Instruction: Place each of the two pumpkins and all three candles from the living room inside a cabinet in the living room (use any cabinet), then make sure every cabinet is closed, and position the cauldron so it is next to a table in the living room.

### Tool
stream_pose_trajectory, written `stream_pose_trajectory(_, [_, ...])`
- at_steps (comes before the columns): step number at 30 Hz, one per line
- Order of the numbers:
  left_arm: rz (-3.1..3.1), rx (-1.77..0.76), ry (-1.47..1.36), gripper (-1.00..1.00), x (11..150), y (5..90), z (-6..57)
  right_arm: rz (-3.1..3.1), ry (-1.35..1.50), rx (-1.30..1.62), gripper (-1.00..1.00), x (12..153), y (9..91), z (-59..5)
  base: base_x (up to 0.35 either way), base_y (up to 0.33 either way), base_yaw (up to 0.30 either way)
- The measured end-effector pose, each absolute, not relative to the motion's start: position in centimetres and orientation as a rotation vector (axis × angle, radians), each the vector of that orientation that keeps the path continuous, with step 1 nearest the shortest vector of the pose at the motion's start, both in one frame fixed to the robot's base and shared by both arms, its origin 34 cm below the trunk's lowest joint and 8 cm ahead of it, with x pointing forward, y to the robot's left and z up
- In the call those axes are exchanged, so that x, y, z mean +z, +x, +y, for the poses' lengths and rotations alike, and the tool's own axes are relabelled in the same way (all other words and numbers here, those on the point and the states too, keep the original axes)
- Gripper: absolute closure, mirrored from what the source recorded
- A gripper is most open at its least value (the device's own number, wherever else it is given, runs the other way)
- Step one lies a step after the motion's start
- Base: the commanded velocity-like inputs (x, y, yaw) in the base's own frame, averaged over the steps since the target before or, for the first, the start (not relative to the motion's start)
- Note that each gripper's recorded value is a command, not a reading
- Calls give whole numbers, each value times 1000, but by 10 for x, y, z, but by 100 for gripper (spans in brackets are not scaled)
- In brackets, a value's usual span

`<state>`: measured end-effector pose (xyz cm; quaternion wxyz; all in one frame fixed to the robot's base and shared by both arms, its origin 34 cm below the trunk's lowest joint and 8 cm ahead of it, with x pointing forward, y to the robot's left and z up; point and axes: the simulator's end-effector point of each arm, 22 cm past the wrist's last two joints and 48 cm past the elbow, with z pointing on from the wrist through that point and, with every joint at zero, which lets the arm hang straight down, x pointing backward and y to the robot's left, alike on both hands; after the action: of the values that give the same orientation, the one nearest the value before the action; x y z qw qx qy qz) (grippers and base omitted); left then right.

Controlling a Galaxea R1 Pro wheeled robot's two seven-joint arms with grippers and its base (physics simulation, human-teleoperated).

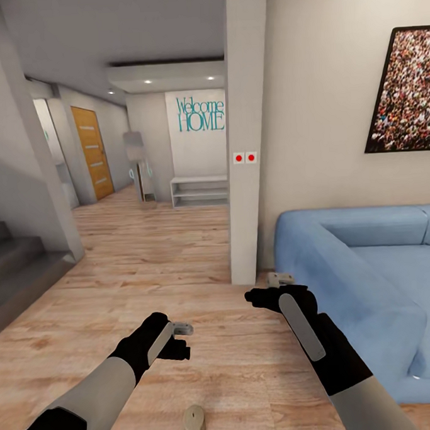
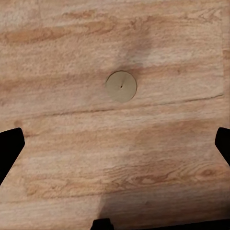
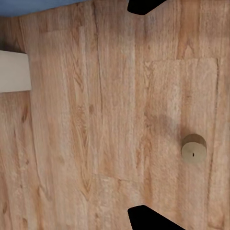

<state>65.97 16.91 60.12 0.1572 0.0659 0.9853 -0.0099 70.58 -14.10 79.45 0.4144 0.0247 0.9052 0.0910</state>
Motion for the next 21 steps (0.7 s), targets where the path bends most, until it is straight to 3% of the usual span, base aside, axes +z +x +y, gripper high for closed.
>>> stream_pose_trajectory(21, [2819, -26, 189, -100, 559, 653, 169, 2275, 68, 237, -100, 752, 699, -141, 0, 0, 0])
